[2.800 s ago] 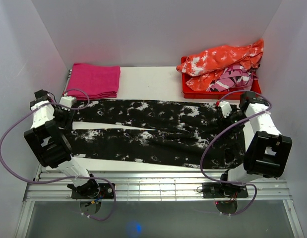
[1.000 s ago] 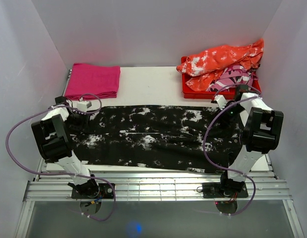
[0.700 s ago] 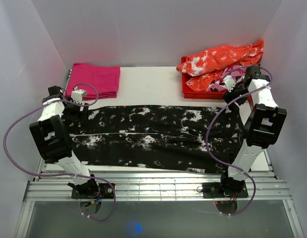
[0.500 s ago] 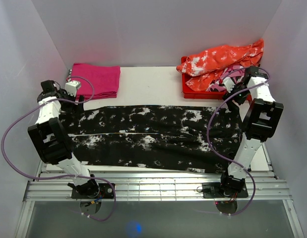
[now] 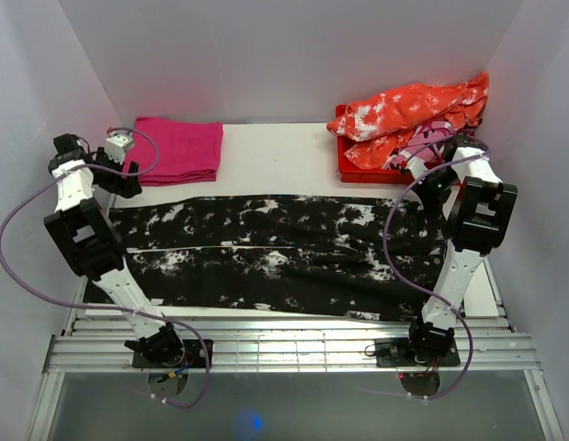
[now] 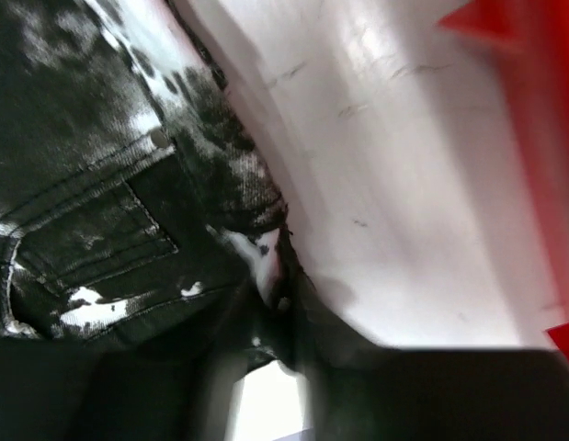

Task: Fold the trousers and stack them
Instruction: Flatten the trousers out

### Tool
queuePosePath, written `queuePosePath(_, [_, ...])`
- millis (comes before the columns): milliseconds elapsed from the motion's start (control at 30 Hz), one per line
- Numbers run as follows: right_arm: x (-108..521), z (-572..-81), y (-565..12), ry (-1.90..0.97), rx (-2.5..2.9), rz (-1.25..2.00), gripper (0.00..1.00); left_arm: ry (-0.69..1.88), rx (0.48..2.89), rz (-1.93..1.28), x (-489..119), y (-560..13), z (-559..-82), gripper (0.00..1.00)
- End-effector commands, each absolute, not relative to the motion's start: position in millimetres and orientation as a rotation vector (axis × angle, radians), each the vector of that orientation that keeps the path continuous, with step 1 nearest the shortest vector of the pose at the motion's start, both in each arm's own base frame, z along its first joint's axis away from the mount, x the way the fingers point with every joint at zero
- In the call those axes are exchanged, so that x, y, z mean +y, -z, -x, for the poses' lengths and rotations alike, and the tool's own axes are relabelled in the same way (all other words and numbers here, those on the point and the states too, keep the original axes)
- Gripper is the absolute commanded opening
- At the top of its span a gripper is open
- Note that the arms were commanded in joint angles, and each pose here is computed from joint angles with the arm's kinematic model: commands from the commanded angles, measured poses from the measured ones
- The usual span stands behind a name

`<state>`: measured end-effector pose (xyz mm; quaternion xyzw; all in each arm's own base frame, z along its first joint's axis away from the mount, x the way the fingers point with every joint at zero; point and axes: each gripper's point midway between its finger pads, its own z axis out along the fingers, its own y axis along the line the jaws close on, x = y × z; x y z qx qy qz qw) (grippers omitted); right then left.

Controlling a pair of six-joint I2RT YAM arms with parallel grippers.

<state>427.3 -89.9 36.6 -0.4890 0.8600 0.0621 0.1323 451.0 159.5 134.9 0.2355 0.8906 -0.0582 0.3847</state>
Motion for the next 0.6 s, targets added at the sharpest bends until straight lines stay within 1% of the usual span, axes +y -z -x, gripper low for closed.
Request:
queuePosePath(0, [-105.5, -420.9, -22.9, -0.115, 2.413, 1.695, 0.24, 0.309, 2.26, -0.795, 151.3, -113.4, -444.4, 0.9])
queuePosePath(67, [-106.4, -425.9, -28.7, -0.088, 2.397, 1.688, 0.08, 0.261, 2.253, -0.843, 163.6, -115.6, -457.7, 0.87])
queuePosePath(100, [-106.7, -428.4, -31.5, -0.076, 2.388, 1.685, 0.08, 0.269, 2.265, -0.856, 169.3, -100.1, -462.3, 0.87])
queuePosePath(133, [-106.9, -431.4, -38.3, -0.056, 2.369, 1.686, 0.08, 0.23, 2.257, -0.875, 177.2, -103.6, -469.8, 0.86])
queuePosePath(200, [-107.5, -435.3, -44.1, -0.034, 2.35, 1.687, 0.08, 0.266, 2.276, -0.911, 178.4, -86.2, -469.6, 0.85])
queuePosePath(233, [-108.8, -437.0, -47.5, -0.018, 2.34, 1.697, 0.08, 0.236, 2.263, -0.968, 183.1, -85.2, -472.2, 0.84])
queuePosePath(367, [-112.7, -440.9, -53.5, 0.019, 2.317, 1.713, 0.08, 0.228, 2.313, -1.033, 193.8, -59.5, -471.1, 0.83])
queuePosePath(467, [-114.0, -445.1, -57.1, 0.043, 2.302, 1.714, 0.08, 0.286, 2.349, -1.063, 193.1, -41.5, -463.4, 0.81])
queuePosePath(567, [-116.2, -449.1, -62.3, 0.067, 2.293, 1.709, 0.08, 0.319, 2.377, -1.077, 196.0, -35.0, -451.5, 0.8])
